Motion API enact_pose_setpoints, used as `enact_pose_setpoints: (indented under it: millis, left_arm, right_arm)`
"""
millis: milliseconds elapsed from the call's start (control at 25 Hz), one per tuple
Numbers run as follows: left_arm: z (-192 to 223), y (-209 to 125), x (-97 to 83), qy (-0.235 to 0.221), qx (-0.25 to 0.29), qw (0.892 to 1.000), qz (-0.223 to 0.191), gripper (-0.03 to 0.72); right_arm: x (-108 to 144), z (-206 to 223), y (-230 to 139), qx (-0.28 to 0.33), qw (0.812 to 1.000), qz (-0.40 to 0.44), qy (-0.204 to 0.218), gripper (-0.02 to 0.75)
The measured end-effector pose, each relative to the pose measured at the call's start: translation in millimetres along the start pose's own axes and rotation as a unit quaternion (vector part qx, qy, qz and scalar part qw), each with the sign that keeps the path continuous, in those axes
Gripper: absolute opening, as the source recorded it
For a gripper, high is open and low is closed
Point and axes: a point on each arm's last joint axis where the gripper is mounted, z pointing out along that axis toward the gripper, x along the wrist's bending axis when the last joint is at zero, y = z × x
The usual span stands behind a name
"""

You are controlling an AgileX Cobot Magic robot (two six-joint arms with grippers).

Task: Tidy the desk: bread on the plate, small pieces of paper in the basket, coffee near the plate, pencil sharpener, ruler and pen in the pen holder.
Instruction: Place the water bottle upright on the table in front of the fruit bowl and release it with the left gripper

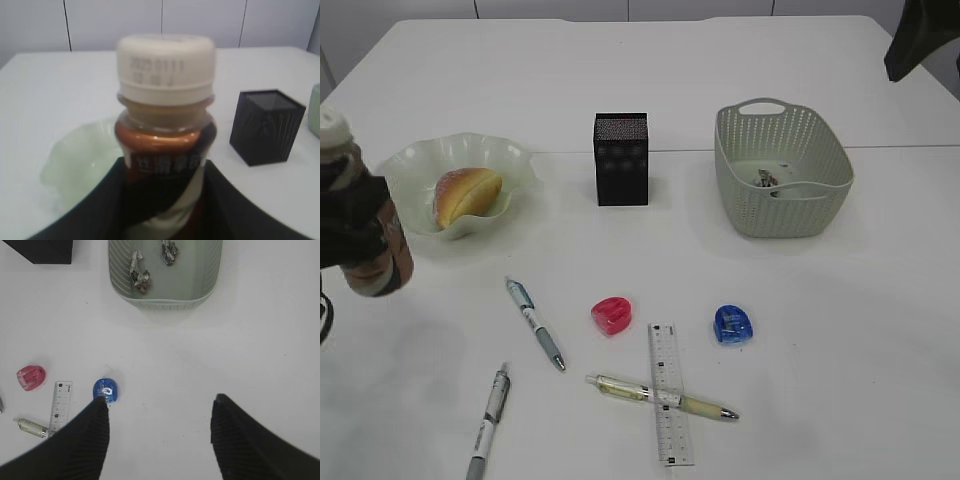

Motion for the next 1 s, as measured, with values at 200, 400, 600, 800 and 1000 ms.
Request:
enact_pose_setpoints:
  millis: [200, 400, 600, 800, 1000]
  left_arm:
    - [14, -32, 2.8, 0.006, 0.061, 0.998, -0.002, 0.272]
    - [30, -41, 3.2, 0.003, 0.067, 0.998, -0.001, 0.272]
    - [44, -44, 3.4, 0.001, 0.062, 0.998, 0.0, 0.272]
    - [45, -54, 3.9, 0.001, 0.077, 0.997, -0.001, 0.272]
    - [46, -55, 3.6, 0.0, 0.078, 0.997, 0.0, 0.272]
  right_arm:
    - [0, 0, 0, 0.0, 1.0, 0.0, -0.001, 0.47]
    - [-1, 0, 0, -0.001, 1.0, -0.002, -0.006, 0.47]
    - [-2, 0, 0, -0.001, 1.0, -0.003, -0.01, 0.47]
    - [-2, 0, 0, -0.001, 1.0, -0.004, -0.011, 0.47]
    - [-2, 0, 0, -0.001, 1.0, -0.004, -0.011, 0.47]
